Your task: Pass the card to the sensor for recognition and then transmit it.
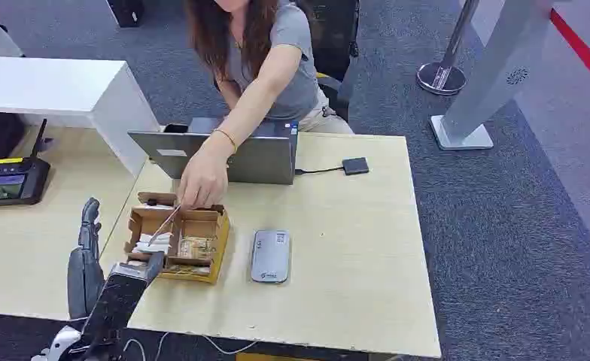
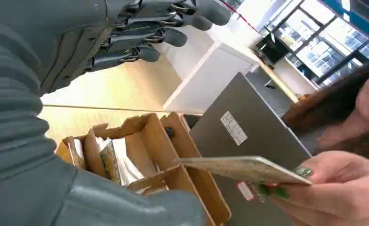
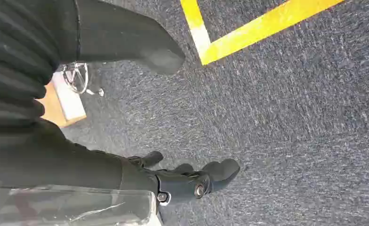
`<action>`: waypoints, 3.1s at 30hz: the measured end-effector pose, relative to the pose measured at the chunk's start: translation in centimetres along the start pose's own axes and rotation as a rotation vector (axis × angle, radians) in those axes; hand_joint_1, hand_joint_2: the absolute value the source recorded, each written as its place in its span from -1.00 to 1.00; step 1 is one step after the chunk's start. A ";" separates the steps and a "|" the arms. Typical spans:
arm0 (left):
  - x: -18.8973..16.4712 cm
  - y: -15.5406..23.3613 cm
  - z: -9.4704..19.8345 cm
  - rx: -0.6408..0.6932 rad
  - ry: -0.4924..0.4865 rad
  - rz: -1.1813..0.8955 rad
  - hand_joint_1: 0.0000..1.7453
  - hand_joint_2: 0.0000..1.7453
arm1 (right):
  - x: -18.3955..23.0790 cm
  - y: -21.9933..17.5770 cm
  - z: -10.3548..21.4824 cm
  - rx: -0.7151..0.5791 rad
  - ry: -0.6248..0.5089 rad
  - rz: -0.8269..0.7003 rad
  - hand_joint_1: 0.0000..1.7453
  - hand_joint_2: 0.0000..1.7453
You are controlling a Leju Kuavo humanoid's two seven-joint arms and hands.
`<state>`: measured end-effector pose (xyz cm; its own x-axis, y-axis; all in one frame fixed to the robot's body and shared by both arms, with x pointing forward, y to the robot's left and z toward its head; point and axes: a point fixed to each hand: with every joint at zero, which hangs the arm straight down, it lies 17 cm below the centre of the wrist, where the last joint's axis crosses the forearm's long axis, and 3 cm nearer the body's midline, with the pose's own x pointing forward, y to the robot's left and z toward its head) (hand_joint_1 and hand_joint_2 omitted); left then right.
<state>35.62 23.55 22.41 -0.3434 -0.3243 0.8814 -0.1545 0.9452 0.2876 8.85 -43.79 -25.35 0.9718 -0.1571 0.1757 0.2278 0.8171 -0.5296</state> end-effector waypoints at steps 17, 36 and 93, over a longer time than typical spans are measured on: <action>-1.3 -1.2 0.3 -0.043 0.019 -0.040 -1.00 1.00 | 0.4 0.5 0.1 0.016 -0.020 0.020 -1.00 1.00; -1.6 -1.5 0.0 -0.054 0.021 -0.089 1.00 1.00 | 0.8 1.1 0.3 0.035 -0.044 0.052 -1.00 1.00; 1.4 -2.2 -2.1 -0.016 -0.103 -0.425 1.00 1.00 | 1.1 1.6 0.4 0.050 -0.078 0.136 -1.00 1.00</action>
<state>37.40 21.06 23.81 -0.3435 -0.6857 0.6418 -0.2878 0.7273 0.6230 10.30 -42.45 -25.63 0.9854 -0.0009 0.1701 0.0890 0.8550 -0.5110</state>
